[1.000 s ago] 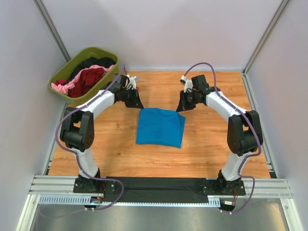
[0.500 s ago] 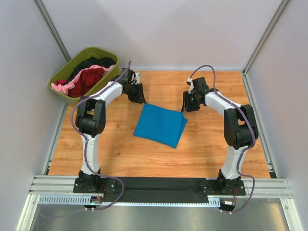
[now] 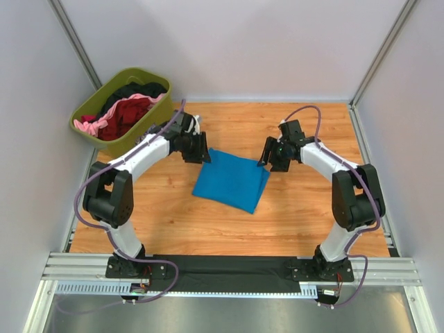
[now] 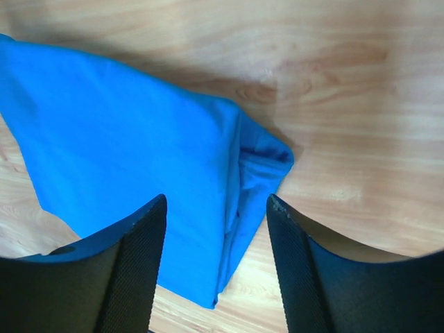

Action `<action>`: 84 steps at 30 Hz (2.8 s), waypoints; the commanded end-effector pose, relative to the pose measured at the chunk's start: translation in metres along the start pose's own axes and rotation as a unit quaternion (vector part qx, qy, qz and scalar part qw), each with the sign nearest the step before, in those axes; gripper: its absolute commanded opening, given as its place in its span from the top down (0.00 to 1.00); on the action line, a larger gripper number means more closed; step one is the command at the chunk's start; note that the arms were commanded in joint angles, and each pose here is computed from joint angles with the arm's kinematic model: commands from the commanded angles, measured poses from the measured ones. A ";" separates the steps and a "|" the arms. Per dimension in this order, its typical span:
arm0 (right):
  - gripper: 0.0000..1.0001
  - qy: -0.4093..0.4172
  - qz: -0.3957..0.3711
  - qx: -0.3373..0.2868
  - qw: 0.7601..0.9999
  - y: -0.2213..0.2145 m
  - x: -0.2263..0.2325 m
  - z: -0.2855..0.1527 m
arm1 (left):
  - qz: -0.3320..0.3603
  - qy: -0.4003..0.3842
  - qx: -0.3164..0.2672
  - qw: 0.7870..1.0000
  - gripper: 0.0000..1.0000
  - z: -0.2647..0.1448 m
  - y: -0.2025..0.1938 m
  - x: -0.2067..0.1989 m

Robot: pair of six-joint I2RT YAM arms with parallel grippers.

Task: Fold and stack the t-shirts
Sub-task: Fold the tshirt

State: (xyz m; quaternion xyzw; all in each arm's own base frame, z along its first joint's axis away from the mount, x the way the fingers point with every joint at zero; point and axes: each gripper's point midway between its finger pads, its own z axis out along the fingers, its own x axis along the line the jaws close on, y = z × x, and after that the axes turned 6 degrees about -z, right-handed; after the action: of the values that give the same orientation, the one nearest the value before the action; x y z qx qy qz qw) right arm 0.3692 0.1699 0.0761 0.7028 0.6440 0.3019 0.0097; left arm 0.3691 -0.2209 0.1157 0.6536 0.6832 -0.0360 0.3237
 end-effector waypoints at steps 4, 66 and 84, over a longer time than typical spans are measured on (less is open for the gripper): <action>0.44 0.007 0.035 0.005 0.999 -0.016 0.002 0.024 | -0.063 0.018 0.054 0.996 0.50 0.016 -0.063 0.020; 0.87 0.204 -0.206 0.015 0.957 0.051 0.035 0.060 | 0.069 -0.142 0.035 0.987 0.89 0.047 0.045 0.034; 1.00 0.198 -0.225 -0.034 0.953 0.042 0.072 -0.019 | 0.065 -0.137 -0.001 0.989 1.00 -0.019 0.041 0.005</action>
State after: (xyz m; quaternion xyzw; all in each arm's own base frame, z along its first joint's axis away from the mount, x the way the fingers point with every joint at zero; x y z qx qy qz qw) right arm 0.4047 0.2163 0.1130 0.4754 0.7661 0.4295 -0.0503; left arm 0.4078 -0.2011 0.1098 0.6841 0.6028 -0.1195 0.3929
